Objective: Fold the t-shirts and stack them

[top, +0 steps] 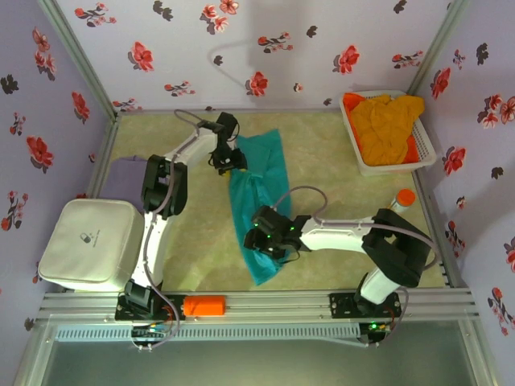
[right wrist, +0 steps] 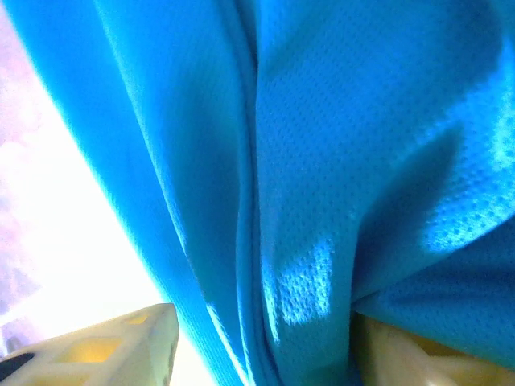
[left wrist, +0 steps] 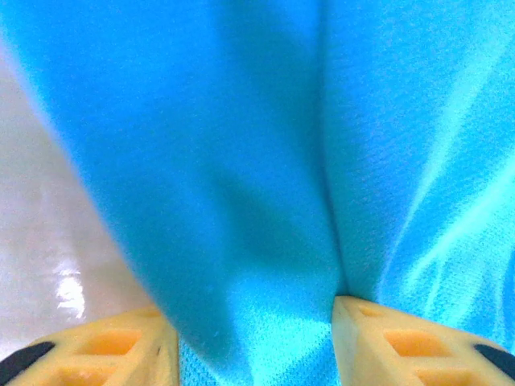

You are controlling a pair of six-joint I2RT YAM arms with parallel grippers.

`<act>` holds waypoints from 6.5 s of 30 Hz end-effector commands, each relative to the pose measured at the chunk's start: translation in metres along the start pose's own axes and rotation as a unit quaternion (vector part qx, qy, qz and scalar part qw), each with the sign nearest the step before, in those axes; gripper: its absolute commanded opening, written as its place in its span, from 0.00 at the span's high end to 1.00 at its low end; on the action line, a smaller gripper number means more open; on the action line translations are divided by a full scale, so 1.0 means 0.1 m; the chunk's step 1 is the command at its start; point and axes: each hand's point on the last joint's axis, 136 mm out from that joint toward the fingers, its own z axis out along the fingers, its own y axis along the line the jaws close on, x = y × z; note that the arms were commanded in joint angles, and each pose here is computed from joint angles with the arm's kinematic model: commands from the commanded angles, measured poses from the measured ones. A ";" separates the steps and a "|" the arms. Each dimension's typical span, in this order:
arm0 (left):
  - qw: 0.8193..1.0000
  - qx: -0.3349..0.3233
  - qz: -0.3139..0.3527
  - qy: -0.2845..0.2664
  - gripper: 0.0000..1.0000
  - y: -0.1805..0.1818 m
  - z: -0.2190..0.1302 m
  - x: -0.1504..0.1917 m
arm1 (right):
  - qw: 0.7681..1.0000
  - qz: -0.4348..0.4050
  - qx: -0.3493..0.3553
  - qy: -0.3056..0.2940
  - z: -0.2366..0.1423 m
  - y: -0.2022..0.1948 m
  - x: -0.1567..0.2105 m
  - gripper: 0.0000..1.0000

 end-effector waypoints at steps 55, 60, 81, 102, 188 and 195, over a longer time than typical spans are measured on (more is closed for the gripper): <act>0.985 0.111 0.010 -0.130 0.32 0.33 -1.03 2.09 | 0.987 -0.144 0.027 -0.066 0.35 0.46 -2.93 0.29; 0.986 0.114 0.012 -0.120 0.31 0.27 -0.93 2.20 | 0.989 -0.129 0.039 -0.066 0.46 0.33 -3.11 0.30; 0.993 0.095 0.004 -0.071 0.33 0.40 -0.59 2.52 | 0.980 -0.144 0.025 -0.137 0.04 0.38 -3.98 0.25; 0.990 0.138 0.021 -0.006 0.45 0.04 -0.43 2.52 | 0.988 -0.053 0.022 -0.141 -1.18 -0.26 -2.33 0.26; 0.991 0.115 0.037 -0.057 1.00 -0.36 -1.21 2.14 | 0.989 0.042 -0.048 -0.134 -1.58 -0.48 -1.17 1.00; 0.990 0.119 0.039 -0.069 1.00 -0.44 -1.27 1.68 | 0.988 0.030 -0.061 -0.135 -1.60 -0.29 -1.64 1.00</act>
